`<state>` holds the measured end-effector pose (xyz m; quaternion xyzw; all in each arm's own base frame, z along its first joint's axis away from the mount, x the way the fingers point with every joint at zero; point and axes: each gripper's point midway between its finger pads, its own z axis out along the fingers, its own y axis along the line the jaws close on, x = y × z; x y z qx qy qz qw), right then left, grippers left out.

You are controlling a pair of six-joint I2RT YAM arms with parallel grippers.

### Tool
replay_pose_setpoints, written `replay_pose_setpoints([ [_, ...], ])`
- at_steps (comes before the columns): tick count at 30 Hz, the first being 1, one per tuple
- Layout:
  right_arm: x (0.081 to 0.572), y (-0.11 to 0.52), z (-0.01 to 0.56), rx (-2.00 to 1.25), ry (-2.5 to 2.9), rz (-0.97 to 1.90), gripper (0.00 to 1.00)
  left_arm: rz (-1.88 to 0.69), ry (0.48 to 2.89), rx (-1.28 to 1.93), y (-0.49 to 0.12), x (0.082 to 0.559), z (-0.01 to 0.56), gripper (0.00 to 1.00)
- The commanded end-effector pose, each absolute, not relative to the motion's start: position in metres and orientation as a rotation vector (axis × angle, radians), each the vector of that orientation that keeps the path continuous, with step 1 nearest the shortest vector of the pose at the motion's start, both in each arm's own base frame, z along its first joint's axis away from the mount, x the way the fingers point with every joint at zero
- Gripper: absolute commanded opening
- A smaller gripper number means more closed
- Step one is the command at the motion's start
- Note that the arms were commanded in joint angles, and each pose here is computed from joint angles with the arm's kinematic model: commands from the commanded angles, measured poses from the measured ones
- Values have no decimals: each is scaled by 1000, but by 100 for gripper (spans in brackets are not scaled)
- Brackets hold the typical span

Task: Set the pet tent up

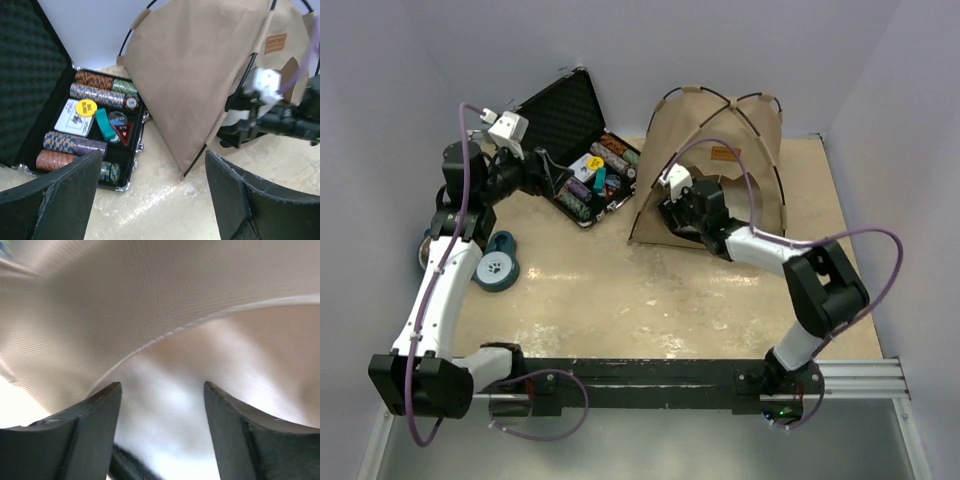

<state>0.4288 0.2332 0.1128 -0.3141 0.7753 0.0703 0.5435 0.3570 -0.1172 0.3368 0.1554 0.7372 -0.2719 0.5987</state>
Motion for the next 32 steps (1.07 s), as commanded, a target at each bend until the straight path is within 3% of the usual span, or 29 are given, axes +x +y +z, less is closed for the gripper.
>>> replay_pose_setpoints([
  [1, 409, 221, 190, -697, 1710, 180, 72, -605, 1812, 351, -109, 364, 333, 92],
  [6, 363, 203, 235, -696, 1691, 230, 87, -652, 1948, 363, -112, 377, 320, 100],
  [12, 318, 176, 341, -565, 1535, 276, 98, -522, 2102, 300, -92, 407, 299, 100],
  [18, 308, 129, 402, -321, 1489, 166, 99, -338, 2173, 292, -66, 404, 298, 100],
  [27, 281, 62, 407, -142, 1495, 128, 98, -224, 2180, 352, -50, 328, 260, 100],
  [32, 270, 51, 423, -109, 1452, 128, 99, -153, 2091, 344, -41, 316, 278, 100],
])
